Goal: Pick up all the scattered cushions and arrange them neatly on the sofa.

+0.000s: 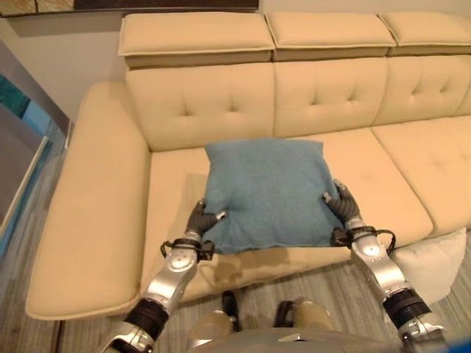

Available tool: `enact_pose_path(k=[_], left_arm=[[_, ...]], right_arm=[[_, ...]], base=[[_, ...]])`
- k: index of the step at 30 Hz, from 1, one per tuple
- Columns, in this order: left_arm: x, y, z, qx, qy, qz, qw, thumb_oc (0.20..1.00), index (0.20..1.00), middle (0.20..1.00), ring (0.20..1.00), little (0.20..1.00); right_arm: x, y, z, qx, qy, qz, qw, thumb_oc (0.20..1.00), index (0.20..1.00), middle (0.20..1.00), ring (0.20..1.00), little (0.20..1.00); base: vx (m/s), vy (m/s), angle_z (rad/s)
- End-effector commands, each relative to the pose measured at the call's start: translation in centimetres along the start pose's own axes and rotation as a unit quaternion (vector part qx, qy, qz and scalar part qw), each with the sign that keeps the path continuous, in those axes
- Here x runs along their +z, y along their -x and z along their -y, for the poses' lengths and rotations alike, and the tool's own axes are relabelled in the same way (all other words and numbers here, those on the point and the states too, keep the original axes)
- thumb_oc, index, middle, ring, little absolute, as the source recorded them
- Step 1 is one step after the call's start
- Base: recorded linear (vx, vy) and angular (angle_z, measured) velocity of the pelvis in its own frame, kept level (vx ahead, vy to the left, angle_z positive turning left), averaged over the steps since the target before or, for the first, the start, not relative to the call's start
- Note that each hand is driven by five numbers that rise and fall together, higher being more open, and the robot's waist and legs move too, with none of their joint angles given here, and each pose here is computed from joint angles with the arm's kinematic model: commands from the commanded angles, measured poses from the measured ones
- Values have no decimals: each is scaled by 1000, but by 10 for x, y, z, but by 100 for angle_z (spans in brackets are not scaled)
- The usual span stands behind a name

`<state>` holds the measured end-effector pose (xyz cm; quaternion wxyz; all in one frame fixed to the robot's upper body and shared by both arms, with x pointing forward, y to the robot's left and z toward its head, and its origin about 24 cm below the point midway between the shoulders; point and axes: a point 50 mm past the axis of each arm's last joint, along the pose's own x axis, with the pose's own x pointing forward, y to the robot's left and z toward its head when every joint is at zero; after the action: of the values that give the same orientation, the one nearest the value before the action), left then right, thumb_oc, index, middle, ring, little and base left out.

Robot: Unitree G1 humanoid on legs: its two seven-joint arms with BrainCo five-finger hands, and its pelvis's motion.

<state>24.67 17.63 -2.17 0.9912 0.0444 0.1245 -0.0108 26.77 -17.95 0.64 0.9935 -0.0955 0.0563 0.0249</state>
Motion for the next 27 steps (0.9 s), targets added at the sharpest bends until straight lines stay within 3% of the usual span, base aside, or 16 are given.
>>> enact_pose_path(k=[1,13,27], left_arm=[[56,-7,34,-67,23,141,987,200,200,200,200,200],[60,-9,44,-88,42,146,984,200,200,200,200,200],[123,-24,37,-54,-4,264,963,200,200,200,200,200]], right_arm=[[66,-17,-35,65,-28,156,985,200,200,200,200,200],[63,-8,-16,44,-19,159,986,200,200,200,200,200],[98,-26,-25,35,-7,217,976,200,200,200,200,200]], base=[[211,-57,24],[109,-172,48],[48,111,-12]])
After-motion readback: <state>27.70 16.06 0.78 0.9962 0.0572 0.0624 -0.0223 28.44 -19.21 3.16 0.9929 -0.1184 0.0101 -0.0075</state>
